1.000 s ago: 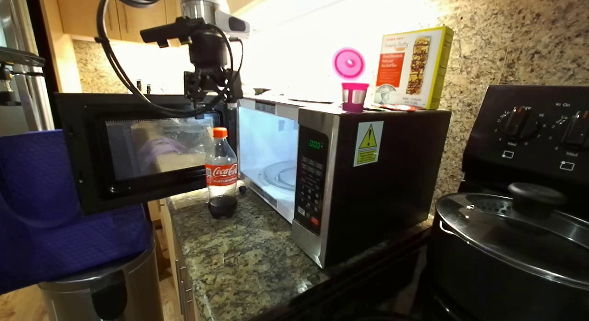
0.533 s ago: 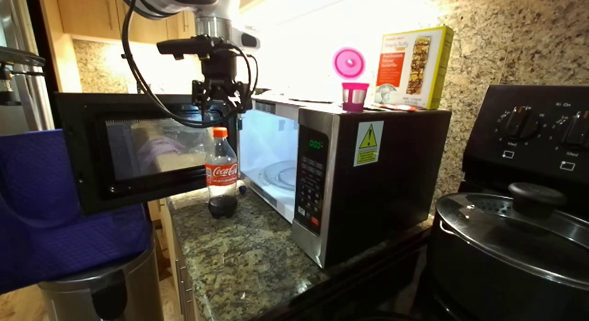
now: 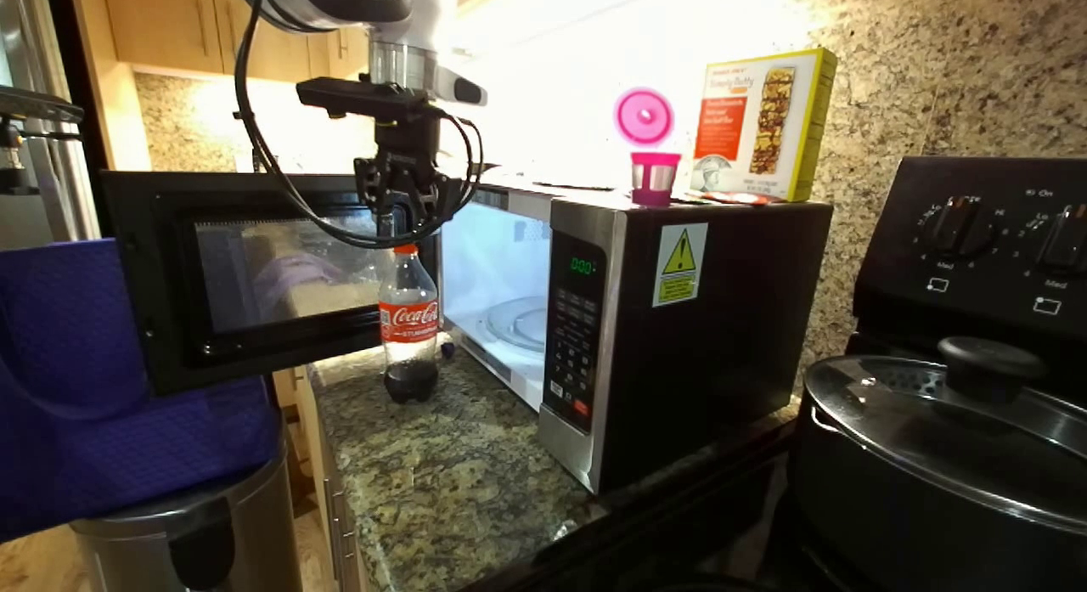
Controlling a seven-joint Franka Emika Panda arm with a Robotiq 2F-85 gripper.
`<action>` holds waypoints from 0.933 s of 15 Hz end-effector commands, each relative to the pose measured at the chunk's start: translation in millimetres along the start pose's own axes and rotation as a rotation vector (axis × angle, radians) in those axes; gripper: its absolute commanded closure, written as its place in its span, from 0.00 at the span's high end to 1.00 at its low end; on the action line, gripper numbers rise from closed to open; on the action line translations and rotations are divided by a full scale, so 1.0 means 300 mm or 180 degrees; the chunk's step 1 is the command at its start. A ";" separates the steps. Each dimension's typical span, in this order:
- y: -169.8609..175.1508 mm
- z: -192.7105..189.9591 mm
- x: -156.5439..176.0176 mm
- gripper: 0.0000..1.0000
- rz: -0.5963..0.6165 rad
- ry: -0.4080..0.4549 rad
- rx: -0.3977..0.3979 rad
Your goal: Pick up the Coca-Cola bottle from the countertop and put it inside the blue bag
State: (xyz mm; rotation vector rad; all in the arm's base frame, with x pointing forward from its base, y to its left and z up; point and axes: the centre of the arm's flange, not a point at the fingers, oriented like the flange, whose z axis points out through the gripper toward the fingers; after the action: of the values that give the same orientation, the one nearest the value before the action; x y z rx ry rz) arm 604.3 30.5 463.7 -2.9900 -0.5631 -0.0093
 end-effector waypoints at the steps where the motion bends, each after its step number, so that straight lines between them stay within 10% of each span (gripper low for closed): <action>1: 0.018 -0.010 -0.003 0.33 -0.0100 0.0013 0.0124; 5: 0.024 -0.012 -0.010 0.11 -0.0081 0.0012 0.0107; 14: 0.024 -0.249 -0.239 0.11 0.0129 0.0344 -0.0226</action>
State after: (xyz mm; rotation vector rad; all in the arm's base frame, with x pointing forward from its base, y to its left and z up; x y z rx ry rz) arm 590.6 0.5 494.5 -3.0065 -0.5208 -0.0830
